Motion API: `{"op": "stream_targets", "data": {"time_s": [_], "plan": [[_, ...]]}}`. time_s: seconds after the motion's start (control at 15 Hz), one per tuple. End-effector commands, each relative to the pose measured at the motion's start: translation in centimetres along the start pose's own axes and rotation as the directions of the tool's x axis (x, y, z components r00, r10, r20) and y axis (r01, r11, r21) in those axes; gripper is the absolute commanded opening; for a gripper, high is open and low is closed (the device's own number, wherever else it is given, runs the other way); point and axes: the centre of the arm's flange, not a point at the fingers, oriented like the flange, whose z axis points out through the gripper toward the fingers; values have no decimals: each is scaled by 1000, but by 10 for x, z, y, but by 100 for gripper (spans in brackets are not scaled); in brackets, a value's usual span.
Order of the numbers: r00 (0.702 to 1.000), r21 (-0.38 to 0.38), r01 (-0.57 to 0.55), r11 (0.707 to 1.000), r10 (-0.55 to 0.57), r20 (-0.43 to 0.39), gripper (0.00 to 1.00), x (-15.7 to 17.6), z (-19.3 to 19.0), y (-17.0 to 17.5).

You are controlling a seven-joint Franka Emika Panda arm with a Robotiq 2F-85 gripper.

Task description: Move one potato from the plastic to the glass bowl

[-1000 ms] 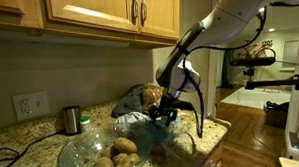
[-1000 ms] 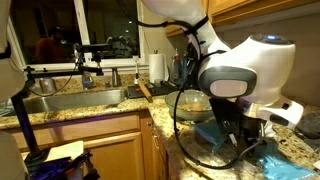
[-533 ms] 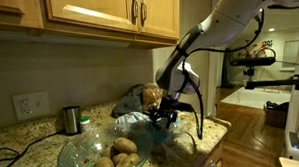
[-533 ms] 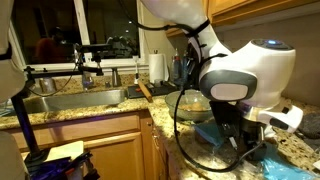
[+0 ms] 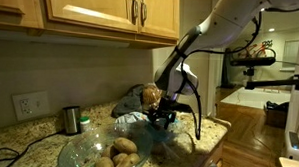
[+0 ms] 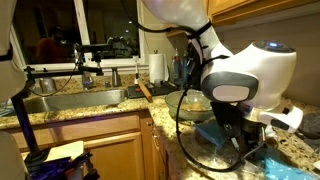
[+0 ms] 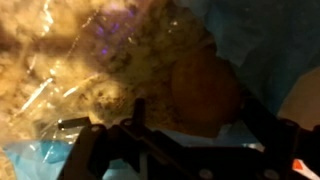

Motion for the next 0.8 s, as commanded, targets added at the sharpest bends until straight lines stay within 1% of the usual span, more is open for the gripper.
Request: {"op": "stream_targets", "data": {"time_s": [0.0,0.73], "plan": [[1000,13,13,1000,-13,-2,100,6,-3,1],[1000,8,18,1000,-18,-5,100,8,-3,0]]}}
